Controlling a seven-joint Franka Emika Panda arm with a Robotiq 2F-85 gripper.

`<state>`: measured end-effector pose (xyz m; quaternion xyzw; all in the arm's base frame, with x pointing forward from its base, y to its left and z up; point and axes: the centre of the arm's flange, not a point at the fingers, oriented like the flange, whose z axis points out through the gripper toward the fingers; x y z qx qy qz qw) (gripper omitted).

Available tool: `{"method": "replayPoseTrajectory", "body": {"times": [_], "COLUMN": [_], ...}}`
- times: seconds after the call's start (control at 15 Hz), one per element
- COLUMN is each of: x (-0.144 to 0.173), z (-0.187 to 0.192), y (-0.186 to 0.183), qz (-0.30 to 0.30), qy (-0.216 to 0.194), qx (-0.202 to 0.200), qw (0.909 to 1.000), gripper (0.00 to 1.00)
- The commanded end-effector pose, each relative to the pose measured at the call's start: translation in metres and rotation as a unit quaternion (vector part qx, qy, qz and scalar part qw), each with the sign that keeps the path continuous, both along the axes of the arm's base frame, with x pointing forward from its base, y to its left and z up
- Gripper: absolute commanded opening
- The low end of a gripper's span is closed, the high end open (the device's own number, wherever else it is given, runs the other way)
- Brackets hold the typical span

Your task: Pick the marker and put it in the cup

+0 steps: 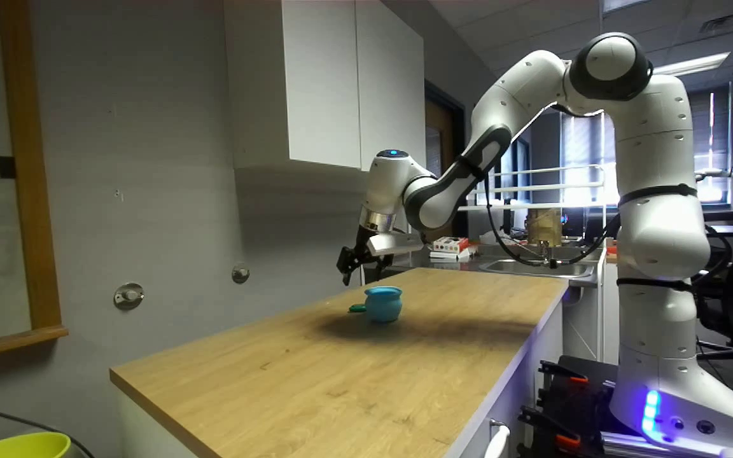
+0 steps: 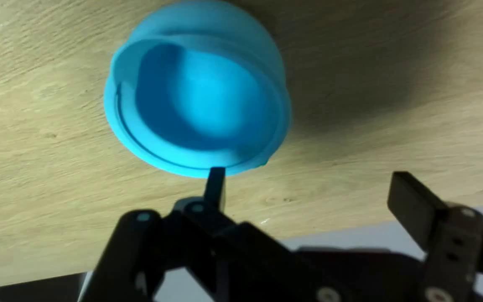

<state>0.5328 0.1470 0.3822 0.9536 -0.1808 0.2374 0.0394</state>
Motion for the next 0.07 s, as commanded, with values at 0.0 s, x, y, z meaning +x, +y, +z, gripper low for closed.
{"method": "replayPoseTrajectory", "body": {"times": [0.0], "x": [-0.024], "z": [0.028], "y": [0.0045], "qz": [0.046], "qy": [0.069], "qx": [0.037], "qw": [0.9959], "gripper": [1.0]}}
